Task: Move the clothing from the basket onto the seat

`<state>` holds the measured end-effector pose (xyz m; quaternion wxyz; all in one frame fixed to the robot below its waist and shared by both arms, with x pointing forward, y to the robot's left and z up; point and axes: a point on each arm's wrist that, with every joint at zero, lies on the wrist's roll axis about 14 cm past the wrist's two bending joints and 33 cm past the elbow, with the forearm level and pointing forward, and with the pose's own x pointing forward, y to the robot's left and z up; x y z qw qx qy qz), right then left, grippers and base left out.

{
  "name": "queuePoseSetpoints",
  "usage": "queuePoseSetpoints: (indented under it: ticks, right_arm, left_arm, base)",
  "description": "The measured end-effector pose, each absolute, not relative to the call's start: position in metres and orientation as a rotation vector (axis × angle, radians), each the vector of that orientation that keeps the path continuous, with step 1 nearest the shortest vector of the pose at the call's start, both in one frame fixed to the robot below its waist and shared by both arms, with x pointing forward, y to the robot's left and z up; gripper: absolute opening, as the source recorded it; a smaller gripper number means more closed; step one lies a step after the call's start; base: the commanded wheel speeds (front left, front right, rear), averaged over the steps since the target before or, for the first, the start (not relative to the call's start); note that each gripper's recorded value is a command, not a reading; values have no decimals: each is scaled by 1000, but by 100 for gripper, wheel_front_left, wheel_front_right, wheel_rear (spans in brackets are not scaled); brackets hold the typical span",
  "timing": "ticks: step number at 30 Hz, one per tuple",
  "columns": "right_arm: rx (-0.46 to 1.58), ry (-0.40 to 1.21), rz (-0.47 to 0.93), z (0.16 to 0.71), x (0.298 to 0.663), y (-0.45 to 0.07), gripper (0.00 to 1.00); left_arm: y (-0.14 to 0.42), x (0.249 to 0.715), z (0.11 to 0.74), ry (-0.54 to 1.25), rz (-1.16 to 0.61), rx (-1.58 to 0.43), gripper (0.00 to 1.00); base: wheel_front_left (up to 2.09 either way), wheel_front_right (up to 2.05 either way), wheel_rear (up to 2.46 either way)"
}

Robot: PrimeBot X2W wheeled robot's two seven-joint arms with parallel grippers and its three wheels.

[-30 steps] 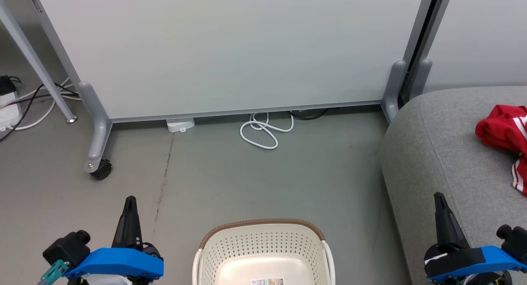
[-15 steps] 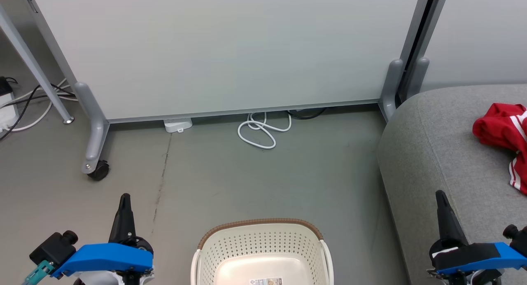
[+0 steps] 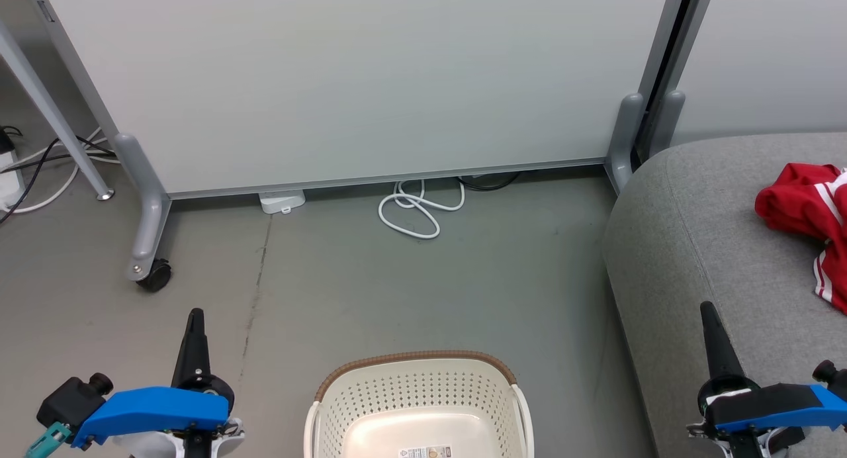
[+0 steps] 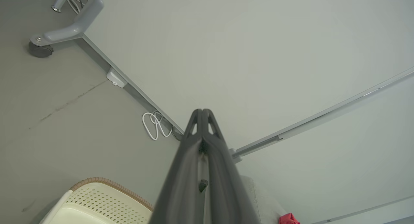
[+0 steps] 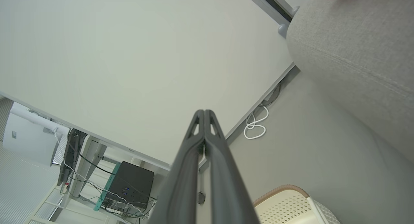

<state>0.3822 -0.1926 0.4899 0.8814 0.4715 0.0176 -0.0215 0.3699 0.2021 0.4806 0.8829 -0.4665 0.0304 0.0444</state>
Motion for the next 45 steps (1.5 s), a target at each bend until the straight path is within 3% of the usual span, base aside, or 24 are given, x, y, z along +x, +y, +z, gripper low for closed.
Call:
queuePoseSetpoints:
  ticks: [45]
  right_arm:
    - [1405,24,-28,498,386,-197,0]
  left_arm:
    - [201,382,494,34,51,-1403,0]
  base:
    - [0,0,0]
